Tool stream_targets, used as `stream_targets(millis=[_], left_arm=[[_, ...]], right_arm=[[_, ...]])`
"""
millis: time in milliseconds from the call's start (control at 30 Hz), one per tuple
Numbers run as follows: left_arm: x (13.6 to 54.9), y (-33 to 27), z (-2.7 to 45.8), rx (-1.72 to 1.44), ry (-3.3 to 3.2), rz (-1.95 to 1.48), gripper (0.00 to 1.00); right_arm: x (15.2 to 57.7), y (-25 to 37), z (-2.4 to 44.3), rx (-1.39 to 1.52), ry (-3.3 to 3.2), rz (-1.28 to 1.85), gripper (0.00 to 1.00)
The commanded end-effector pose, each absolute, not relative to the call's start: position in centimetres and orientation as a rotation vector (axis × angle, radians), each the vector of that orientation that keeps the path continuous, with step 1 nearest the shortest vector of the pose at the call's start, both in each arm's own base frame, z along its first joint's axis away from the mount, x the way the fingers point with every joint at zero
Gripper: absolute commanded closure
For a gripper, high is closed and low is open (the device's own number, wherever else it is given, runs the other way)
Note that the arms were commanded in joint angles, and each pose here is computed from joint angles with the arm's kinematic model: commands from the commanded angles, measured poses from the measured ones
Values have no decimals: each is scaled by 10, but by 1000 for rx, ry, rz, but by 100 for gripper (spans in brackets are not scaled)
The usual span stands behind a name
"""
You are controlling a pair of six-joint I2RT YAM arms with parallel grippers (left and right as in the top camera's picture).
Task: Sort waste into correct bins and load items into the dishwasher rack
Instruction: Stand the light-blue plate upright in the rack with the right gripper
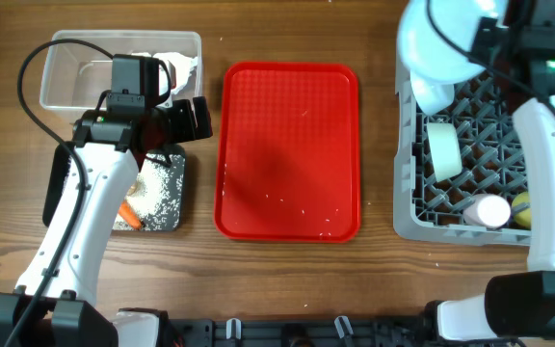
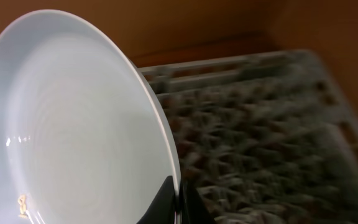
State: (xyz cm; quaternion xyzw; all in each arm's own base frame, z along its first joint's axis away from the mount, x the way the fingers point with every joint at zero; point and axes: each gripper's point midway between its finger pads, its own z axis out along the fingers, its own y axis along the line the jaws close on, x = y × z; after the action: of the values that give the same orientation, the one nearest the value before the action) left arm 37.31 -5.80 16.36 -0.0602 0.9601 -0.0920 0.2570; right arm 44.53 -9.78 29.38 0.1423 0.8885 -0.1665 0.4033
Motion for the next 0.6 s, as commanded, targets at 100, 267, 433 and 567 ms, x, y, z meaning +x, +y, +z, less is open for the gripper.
stream_targets(millis=[100,267,433,567], left_arm=[[375,-58,165,-169,2601,-260,0],[375,-58,165,-169,2601,-260,0],[375,-58,165,-169,2601,-260,0],[375,-57,165,-170,2601,-260,0]], right_arm=[[419,-184,328,396,2153,-866,96],[436,-196,344,163,2124,-1080,96],[455,-201,294,28,2262,-1142,96],[455,-200,265,-2,2355,-1142,96]])
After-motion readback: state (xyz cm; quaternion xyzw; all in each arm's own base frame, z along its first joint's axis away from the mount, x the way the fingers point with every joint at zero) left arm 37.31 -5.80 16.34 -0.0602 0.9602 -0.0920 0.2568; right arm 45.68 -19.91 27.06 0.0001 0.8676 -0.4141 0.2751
